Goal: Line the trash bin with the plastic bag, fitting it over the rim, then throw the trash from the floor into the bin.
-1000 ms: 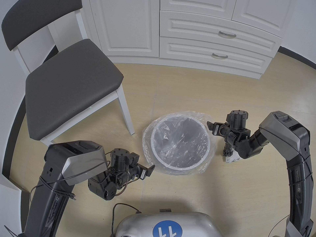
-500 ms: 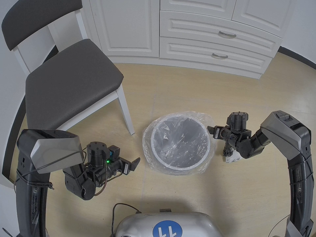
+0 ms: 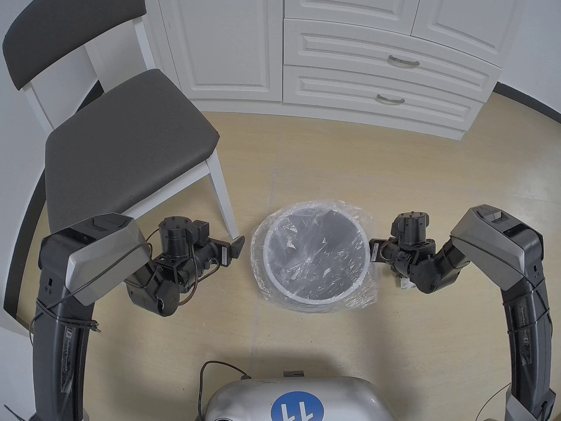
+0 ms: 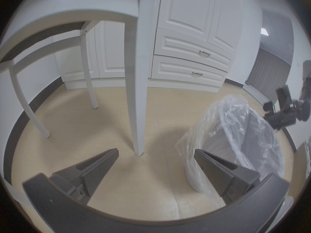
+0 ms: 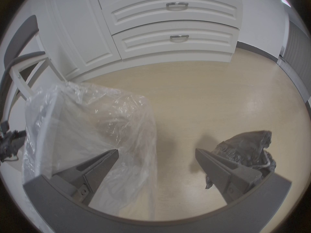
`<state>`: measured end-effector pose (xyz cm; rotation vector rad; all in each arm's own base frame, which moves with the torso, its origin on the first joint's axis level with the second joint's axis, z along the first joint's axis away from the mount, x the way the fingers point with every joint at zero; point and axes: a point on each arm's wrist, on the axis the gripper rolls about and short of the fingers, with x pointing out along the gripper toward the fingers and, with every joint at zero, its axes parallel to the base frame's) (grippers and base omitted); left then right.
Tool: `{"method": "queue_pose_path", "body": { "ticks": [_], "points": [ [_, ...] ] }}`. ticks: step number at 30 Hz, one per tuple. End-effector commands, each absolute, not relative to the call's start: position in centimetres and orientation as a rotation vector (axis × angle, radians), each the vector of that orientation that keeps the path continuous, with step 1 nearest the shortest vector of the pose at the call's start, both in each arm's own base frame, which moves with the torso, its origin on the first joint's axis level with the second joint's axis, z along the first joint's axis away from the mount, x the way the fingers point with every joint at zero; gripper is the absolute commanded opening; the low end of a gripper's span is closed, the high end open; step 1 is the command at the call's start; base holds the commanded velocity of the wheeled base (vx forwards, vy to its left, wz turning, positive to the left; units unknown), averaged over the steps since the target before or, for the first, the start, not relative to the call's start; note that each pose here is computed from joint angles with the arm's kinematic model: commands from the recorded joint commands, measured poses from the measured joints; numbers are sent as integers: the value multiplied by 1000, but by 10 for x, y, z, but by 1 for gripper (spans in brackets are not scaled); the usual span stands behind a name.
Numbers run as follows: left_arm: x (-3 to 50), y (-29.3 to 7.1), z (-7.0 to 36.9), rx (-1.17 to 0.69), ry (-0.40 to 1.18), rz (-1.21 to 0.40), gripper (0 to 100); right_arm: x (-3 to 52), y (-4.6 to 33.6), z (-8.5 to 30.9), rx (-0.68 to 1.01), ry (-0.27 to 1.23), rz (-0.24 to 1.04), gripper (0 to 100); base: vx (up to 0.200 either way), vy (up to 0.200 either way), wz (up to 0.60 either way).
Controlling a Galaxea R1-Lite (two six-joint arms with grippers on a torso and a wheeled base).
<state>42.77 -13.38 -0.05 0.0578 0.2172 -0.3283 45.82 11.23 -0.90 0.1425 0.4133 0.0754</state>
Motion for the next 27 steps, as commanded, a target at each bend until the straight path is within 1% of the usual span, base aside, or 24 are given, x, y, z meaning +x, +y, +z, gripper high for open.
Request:
{"method": "queue_pose_path", "body": {
  "ticks": [1,6,14,19,24,27],
  "points": [
    [455,-142,-31,15,246,-317,100,454,125,-36,127,468,98,100,0,0,0],
    [468,-149,-41,5,258,-321,100,454,124,-36,127,468,95,100,0,0,0],
    [470,-159,-42,3,240,-341,100,455,120,-37,126,471,88,100,0,0,0],
    [470,-156,-26,-14,215,-328,100,454,119,-40,113,479,88,100,0,0,0],
    [461,-141,1,-17,204,-311,100,454,118,-41,101,480,89,100,0,0,0],
    [459,-141,5,-17,202,-312,100,454,118,-41,101,479,86,100,0,0,0]
  ]
}}
